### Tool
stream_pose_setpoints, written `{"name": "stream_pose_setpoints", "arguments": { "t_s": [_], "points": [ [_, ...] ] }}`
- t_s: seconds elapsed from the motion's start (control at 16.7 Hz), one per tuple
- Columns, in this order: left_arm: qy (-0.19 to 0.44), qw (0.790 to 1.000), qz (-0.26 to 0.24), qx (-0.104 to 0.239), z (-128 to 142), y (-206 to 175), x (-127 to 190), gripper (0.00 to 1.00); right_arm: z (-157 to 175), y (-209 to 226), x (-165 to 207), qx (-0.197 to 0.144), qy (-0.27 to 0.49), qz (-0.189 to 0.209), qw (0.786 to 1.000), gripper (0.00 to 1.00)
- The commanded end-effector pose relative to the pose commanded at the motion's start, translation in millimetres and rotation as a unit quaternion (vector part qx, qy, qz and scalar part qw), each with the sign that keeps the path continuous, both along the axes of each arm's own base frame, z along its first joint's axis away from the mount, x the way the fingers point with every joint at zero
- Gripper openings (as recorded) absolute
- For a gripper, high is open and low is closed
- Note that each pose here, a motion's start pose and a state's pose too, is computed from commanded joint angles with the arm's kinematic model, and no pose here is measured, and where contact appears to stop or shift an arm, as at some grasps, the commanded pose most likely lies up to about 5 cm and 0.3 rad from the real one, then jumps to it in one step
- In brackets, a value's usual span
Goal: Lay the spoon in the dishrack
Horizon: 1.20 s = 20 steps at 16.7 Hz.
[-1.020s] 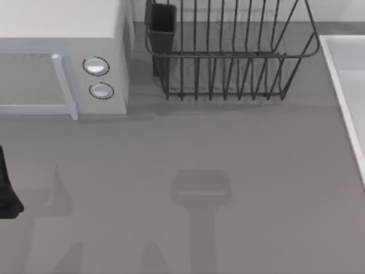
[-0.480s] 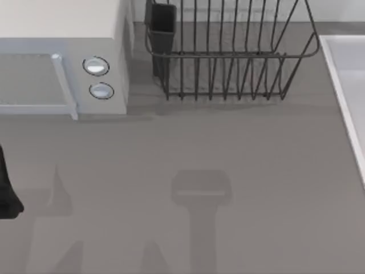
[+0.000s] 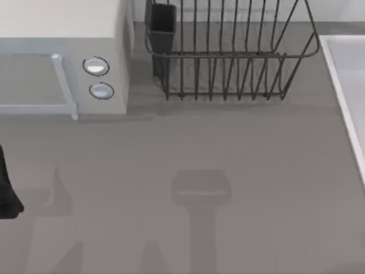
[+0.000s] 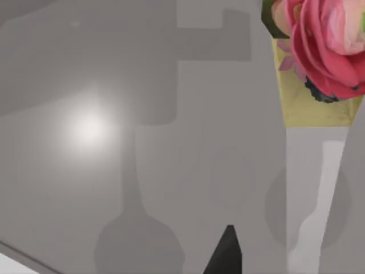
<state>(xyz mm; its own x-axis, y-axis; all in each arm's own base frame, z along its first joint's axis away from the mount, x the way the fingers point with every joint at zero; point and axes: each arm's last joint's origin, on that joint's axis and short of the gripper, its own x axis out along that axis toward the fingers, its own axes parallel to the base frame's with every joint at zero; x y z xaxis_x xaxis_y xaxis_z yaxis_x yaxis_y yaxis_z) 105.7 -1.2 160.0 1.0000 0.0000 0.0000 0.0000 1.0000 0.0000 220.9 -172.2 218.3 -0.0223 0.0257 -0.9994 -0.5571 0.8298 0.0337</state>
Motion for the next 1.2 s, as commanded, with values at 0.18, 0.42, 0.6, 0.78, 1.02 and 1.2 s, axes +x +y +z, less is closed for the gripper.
{"name": "stream_pose_setpoints", "arguments": {
  "t_s": [0.18,0.42,0.6,0.78,1.02,1.2],
  "points": [
    [0.0,1.0,0.0,0.0,0,0,0,1.0,51,5,-6,0.002,0.003,-0.002,1.0,0.0],
    [0.0,1.0,0.0,0.0,0,0,0,1.0,94,14,-16,-0.01,-0.012,-0.005,1.0,0.0],
    [0.0,1.0,0.0,0.0,0,0,0,1.0,96,15,-17,-0.011,-0.014,-0.005,1.0,0.0],
    [0.0,1.0,0.0,0.0,0,0,0,1.0,95,15,-16,-0.01,-0.012,-0.005,1.0,0.0],
    [0.0,1.0,0.0,0.0,0,0,0,1.0,100,29,6,-0.073,-0.038,0.002,0.997,0.0],
    [0.0,1.0,0.0,0.0,0,0,0,1.0,105,64,43,-0.156,-0.1,0.017,0.983,0.0]
  ]
}}
